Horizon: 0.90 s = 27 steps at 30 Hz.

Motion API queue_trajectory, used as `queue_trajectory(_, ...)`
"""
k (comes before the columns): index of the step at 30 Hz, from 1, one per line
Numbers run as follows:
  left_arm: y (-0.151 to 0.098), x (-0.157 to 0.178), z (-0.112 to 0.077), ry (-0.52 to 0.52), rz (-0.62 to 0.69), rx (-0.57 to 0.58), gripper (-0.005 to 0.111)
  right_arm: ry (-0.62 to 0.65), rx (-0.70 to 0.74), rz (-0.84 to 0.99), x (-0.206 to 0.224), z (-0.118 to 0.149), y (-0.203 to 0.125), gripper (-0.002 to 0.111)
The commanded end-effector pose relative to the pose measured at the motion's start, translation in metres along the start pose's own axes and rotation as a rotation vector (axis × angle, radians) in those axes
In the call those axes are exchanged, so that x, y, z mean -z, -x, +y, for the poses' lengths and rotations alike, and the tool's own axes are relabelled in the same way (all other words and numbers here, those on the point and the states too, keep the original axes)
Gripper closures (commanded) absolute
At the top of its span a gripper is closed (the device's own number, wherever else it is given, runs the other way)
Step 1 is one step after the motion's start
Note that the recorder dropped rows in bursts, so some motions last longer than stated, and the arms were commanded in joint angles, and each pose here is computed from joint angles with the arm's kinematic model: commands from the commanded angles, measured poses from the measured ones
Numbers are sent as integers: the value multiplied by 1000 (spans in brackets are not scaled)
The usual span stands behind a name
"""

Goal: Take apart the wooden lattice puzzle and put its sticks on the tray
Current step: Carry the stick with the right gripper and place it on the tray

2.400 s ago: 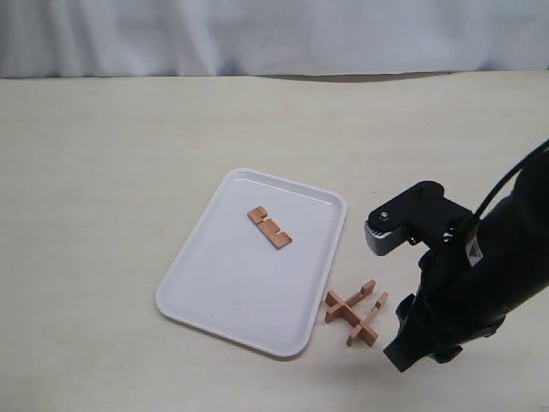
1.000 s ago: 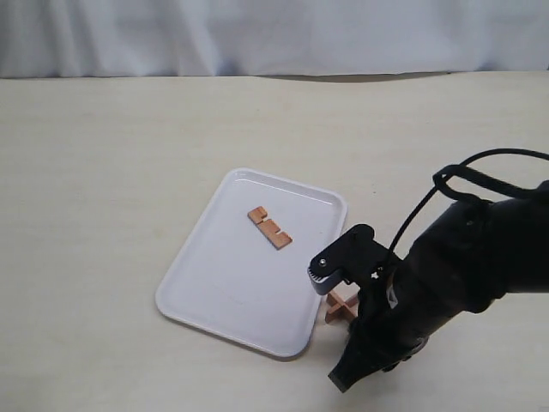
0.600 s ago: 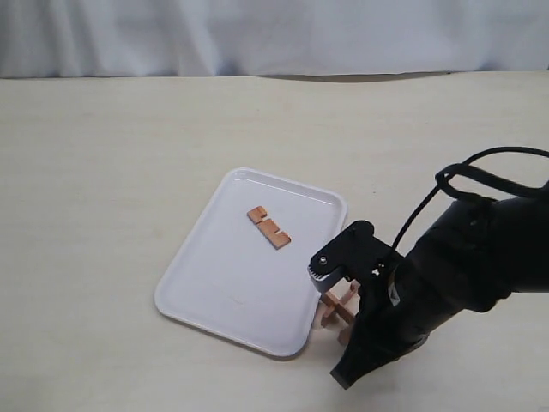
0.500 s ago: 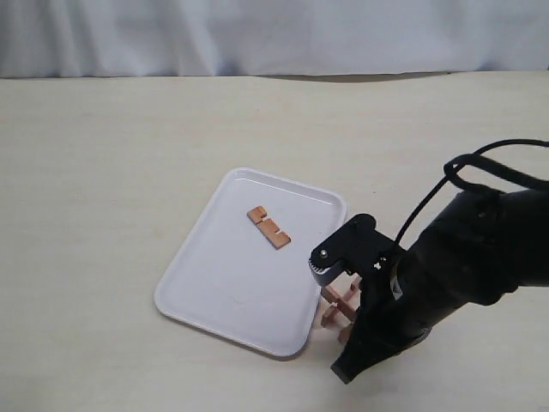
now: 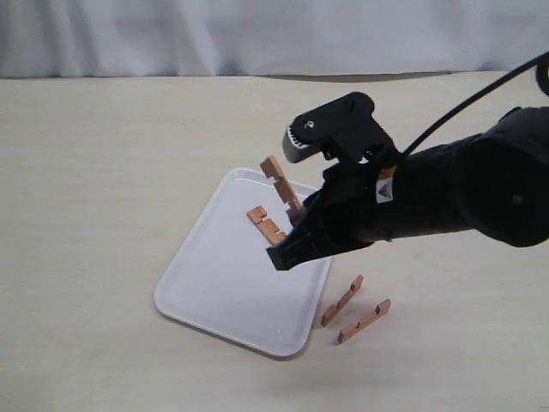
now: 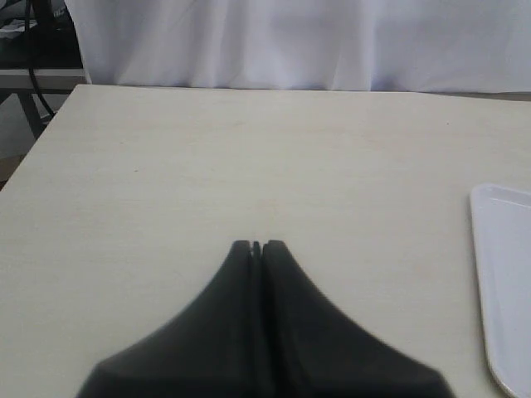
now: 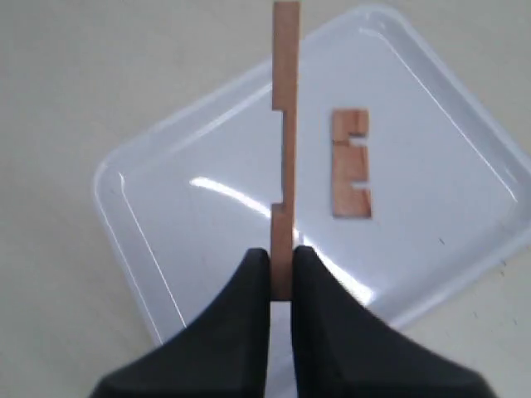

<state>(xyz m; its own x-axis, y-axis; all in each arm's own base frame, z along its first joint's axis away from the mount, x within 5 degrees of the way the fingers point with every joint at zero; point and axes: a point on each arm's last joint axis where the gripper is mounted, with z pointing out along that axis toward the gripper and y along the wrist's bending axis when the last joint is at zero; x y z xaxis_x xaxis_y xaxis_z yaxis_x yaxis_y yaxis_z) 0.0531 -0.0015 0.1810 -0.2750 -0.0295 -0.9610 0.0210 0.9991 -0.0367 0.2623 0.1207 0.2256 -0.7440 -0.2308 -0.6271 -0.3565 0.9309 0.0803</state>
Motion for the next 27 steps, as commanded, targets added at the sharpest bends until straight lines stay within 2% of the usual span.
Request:
queue_trajectory(1,0,0,0,0,-4,-1,107,26,29,-24,-30,11,9,104)
queue_trajectory(7,0,0,0,0,-4,-1,107,21,29,117,-75,13,16,104)
queue_trajectory(13,0,0,0,0,-4,-1,107,19,-2,225,-109,12,7,103)
queue_trajectory(17,0,0,0,0,-4,-1,107,34,-82,259,-120,14,0,90)
queue_trajectory(20,0,0,0,0,-6,-1,107,49,-115,287,-118,16,0,75)
queue_trajectory(24,0,0,0,0,-6,-1,107,100,-56,390,-97,24,21,56)
queue_trajectory(27,0,0,0,0,-6,-1,107,143,18,439,-74,30,42,52)
